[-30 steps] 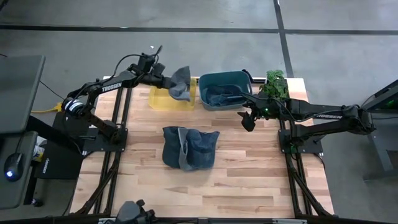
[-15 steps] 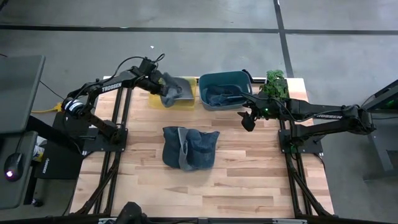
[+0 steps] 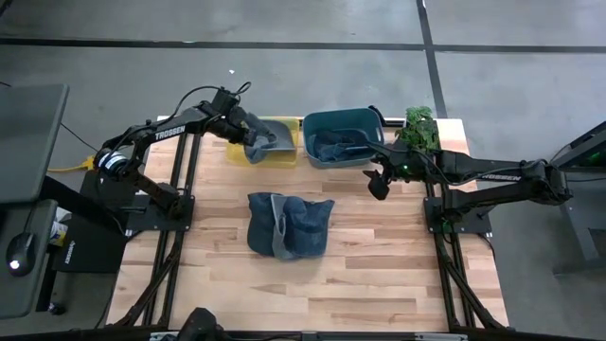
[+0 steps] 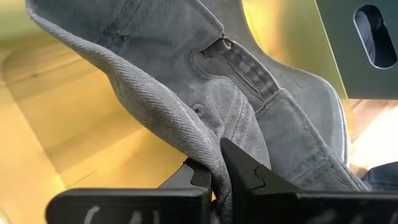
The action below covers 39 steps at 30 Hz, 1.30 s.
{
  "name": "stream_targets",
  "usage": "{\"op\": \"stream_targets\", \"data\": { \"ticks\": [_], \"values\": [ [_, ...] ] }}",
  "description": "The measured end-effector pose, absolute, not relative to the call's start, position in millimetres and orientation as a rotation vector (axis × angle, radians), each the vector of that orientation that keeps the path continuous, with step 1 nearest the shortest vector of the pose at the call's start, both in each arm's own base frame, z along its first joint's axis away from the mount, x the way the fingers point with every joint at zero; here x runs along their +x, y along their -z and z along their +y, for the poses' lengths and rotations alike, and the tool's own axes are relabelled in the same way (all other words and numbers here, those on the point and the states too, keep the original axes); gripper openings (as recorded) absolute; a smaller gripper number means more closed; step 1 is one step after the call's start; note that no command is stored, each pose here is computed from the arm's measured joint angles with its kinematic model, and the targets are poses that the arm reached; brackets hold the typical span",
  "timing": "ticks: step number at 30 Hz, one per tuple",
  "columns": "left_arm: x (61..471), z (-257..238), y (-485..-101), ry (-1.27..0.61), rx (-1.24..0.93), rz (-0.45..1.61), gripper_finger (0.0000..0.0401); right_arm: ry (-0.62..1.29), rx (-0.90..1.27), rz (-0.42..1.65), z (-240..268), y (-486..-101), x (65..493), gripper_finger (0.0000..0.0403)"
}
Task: Pick & Place hat
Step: Put the right gray cap into the yellow bin
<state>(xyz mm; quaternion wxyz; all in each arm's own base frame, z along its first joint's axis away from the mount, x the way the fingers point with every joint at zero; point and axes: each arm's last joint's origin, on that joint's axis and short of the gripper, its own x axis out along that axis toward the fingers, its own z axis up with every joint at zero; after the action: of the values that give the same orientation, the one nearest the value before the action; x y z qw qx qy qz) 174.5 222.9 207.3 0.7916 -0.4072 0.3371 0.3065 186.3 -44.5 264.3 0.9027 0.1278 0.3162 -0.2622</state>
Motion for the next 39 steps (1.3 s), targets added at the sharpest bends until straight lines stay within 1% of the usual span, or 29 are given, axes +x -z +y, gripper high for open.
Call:
{"op": "stream_targets", "data": {
  "ticks": [4,8,11,20,26,28,31,34,39],
  "values": [
    [175,223,-208,-0.646,-0.896,0.717,0.0013,0.542,0.260,0.669,-44,-263,185,0.0222],
    [175,222,-208,-0.615,-0.922,0.707,0.0043,0.534,0.248,0.678,-44,-263,185,0.0222],
    [176,221,-208,-0.590,-0.932,0.701,0.0057,0.534,0.247,0.678,-44,-263,185,0.0222],
    [178,220,-210,-0.489,-0.968,0.674,0.0063,0.517,0.226,0.686,-44,-263,185,0.0222],
    [178,219,-210,-0.475,-0.972,0.671,0.0065,0.500,0.225,0.689,-44,-263,185,0.0222],
    [179,219,-210,-0.466,-0.968,0.669,0.0073,0.500,0.224,0.690,-44,-263,185,0.0222],
    [177,218,-214,-0.478,-0.949,0.659,0.0099,0.496,0.214,0.692,-44,-263,185,0.0222],
    [177,221,-221,-0.535,-0.907,0.661,0.0139,0.496,0.214,0.692,-44,-263,185,0.0222],
    [181,231,-254,-0.603,-0.798,0.641,0.0201,0.494,0.207,0.694,-44,-263,185,0.0222]
  ]
}}
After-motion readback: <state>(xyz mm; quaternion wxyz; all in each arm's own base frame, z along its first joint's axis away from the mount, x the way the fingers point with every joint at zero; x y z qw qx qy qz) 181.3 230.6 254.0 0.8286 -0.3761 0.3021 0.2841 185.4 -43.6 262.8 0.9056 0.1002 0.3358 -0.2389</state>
